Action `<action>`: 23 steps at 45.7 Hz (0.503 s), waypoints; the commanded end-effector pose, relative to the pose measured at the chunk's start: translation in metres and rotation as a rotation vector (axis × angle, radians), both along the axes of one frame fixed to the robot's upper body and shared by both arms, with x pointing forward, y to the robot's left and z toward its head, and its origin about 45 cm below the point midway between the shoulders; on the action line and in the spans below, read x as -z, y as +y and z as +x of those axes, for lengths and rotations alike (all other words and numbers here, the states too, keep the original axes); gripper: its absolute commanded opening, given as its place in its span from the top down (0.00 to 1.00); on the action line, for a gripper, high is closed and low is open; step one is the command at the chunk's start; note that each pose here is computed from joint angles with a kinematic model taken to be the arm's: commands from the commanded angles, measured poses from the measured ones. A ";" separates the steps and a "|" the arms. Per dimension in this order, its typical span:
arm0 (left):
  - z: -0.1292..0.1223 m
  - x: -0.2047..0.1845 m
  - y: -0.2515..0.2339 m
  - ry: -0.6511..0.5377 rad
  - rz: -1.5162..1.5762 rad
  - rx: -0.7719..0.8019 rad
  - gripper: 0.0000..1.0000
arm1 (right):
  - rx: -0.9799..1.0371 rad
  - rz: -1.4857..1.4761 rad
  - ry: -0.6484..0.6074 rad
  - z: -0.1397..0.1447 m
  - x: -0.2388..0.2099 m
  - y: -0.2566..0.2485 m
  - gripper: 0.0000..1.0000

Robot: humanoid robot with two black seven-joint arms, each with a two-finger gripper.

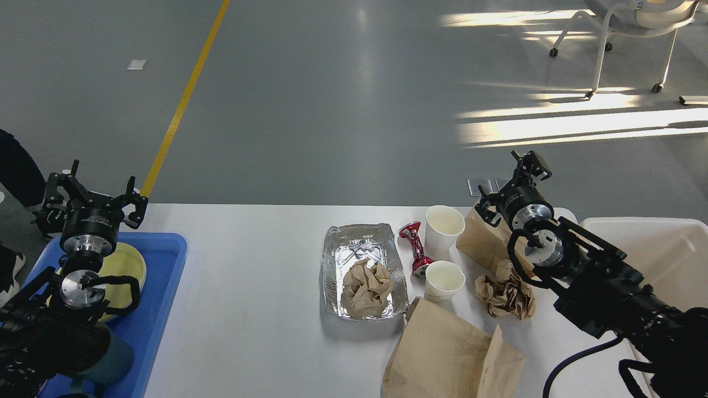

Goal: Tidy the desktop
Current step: 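Raise the right gripper up from beside the white cups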

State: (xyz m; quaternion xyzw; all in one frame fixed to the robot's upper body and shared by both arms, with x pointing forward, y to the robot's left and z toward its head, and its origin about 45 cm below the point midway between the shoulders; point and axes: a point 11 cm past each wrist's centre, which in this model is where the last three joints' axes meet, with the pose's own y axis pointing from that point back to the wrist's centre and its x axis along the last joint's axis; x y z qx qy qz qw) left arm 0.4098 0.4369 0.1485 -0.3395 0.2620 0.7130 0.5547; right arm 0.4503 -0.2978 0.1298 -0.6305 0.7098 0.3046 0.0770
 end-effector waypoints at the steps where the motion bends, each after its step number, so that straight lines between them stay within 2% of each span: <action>1: 0.000 0.000 0.000 0.000 0.000 0.001 0.04 | 0.038 0.006 0.004 -0.003 0.002 -0.016 0.00; 14: 0.000 0.000 0.000 0.000 0.000 0.000 0.04 | 0.035 -0.007 -0.041 0.005 -0.015 -0.023 0.00; 23: 0.000 0.000 0.000 0.000 0.000 0.000 0.04 | 0.083 -0.085 -0.177 0.036 -0.090 -0.068 0.00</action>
